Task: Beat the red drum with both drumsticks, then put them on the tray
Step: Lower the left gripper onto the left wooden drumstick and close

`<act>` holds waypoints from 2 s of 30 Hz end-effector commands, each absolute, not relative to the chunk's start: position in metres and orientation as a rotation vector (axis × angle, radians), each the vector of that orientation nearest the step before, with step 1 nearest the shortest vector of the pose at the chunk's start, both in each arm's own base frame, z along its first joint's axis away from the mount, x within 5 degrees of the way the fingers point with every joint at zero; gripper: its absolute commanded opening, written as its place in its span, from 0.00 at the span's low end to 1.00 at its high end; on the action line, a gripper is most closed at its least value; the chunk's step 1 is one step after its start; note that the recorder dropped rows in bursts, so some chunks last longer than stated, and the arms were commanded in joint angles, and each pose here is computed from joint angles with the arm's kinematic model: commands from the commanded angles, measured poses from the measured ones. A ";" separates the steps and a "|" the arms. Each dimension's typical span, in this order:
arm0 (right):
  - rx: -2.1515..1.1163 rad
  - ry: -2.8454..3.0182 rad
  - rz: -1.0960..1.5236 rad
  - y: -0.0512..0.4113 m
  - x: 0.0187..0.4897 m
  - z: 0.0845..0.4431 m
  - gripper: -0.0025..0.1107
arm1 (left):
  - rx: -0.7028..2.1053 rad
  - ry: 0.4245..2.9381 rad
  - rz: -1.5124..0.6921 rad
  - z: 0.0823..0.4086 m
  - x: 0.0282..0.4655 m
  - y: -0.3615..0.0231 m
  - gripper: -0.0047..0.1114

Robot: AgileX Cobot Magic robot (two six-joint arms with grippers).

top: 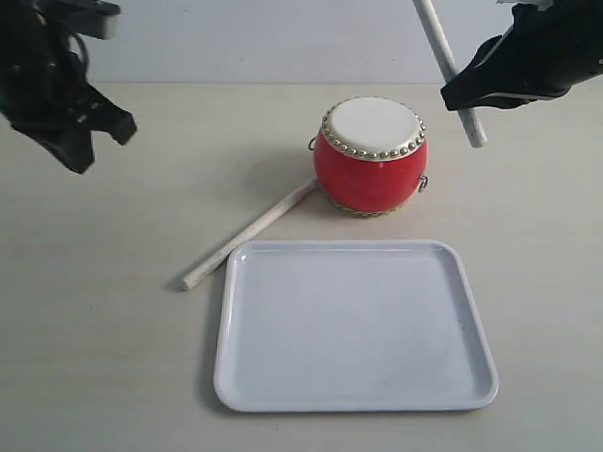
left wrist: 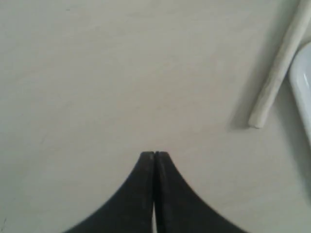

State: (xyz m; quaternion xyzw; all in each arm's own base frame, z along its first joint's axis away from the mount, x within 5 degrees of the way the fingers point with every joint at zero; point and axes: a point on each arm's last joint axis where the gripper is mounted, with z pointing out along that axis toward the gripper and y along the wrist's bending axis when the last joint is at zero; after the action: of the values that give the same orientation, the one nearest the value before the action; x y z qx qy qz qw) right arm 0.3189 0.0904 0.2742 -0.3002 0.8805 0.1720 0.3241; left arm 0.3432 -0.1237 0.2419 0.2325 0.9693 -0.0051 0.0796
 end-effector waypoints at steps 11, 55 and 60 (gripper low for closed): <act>-0.798 2.302 0.435 0.090 0.319 0.276 0.02 | 1.077 2.807 -0.026 0.213 0.360 -0.234 0.45; -0.797 2.302 0.436 0.090 0.319 0.276 0.02 | 1.187 2.802 -0.124 0.122 0.385 -0.259 0.46; -0.797 2.302 0.436 0.090 0.319 0.276 0.02 | 1.203 2.818 -0.105 0.121 0.384 -0.258 0.46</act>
State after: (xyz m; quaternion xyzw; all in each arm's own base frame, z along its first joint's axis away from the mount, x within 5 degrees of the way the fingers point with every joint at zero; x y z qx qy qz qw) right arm 0.3189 0.0898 0.2737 -0.3026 0.8810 0.1678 0.3225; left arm 0.3849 -0.2563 0.1182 0.3869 0.9206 -0.0374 0.0381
